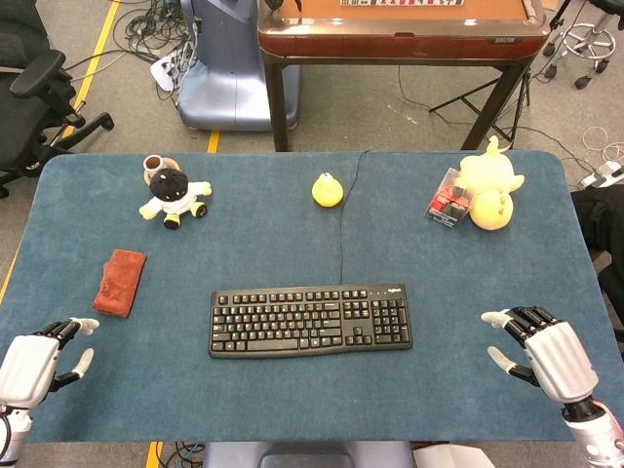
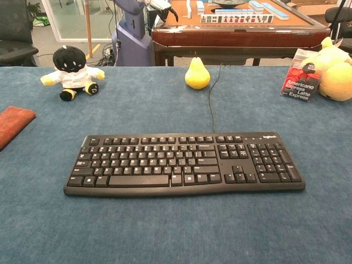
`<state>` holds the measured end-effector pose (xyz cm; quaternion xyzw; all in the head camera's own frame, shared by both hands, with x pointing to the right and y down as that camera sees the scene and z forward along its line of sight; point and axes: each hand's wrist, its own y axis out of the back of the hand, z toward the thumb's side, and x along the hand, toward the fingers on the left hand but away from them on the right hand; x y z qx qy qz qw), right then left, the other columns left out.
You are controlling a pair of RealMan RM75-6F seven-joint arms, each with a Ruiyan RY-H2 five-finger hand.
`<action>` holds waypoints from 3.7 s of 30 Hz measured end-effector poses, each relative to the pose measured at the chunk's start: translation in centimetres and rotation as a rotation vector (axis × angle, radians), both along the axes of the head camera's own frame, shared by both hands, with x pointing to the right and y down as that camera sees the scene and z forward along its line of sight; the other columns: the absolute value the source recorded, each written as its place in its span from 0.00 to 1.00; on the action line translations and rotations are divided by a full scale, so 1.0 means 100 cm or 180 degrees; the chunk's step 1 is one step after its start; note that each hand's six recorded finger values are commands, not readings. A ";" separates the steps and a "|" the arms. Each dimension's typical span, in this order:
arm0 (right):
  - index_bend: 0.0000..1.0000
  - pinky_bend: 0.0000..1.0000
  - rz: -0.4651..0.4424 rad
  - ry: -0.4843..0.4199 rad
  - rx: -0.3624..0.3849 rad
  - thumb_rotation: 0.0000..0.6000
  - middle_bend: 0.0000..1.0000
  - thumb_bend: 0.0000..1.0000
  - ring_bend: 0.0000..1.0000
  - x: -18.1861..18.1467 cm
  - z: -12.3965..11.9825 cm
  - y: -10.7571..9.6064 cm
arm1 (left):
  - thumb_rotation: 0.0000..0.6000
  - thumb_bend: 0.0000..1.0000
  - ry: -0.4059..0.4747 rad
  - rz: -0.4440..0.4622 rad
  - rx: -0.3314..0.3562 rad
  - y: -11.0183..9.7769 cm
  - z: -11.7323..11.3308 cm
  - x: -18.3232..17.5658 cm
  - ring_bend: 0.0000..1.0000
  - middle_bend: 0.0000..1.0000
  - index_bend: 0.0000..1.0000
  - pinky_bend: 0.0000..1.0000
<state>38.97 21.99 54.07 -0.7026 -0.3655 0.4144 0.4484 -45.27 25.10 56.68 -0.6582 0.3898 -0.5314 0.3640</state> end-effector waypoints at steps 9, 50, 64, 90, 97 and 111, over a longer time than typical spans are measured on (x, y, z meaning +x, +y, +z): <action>0.38 0.47 -0.0030 -0.0016 -0.0012 1.00 0.47 0.22 0.41 -0.002 -0.001 0.002 | 1.00 0.35 -0.0001 0.0046 0.0011 0.002 0.000 0.004 0.45 0.43 0.37 0.66; 0.38 0.58 0.0067 -0.0045 0.0025 1.00 0.51 0.22 0.42 0.006 -0.010 -0.008 | 1.00 0.52 0.0115 0.1082 -0.0868 -0.027 0.034 0.108 0.98 1.00 0.17 1.00; 0.38 0.58 -0.0023 -0.0050 -0.0054 1.00 0.51 0.22 0.42 -0.002 -0.003 -0.014 | 1.00 0.53 -0.0098 0.1186 -0.1101 -0.020 0.050 0.116 0.98 1.00 0.20 1.00; 0.38 0.58 -0.0102 -0.0094 -0.0121 1.00 0.51 0.23 0.42 -0.007 -0.003 -0.009 | 1.00 0.53 -0.0126 0.1257 -0.1231 -0.024 0.080 0.144 0.98 1.00 0.20 1.00; 0.38 0.58 -0.0102 -0.0113 -0.0108 1.00 0.51 0.23 0.42 -0.006 -0.004 -0.009 | 1.00 0.53 -0.0189 0.1281 -0.1255 -0.027 0.088 0.151 0.98 1.00 0.20 1.00; 0.38 0.58 -0.0110 -0.0109 -0.0113 1.00 0.51 0.23 0.42 -0.007 -0.004 -0.009 | 1.00 0.52 -0.0260 0.1232 -0.1311 -0.031 0.102 0.152 0.98 1.00 0.21 1.00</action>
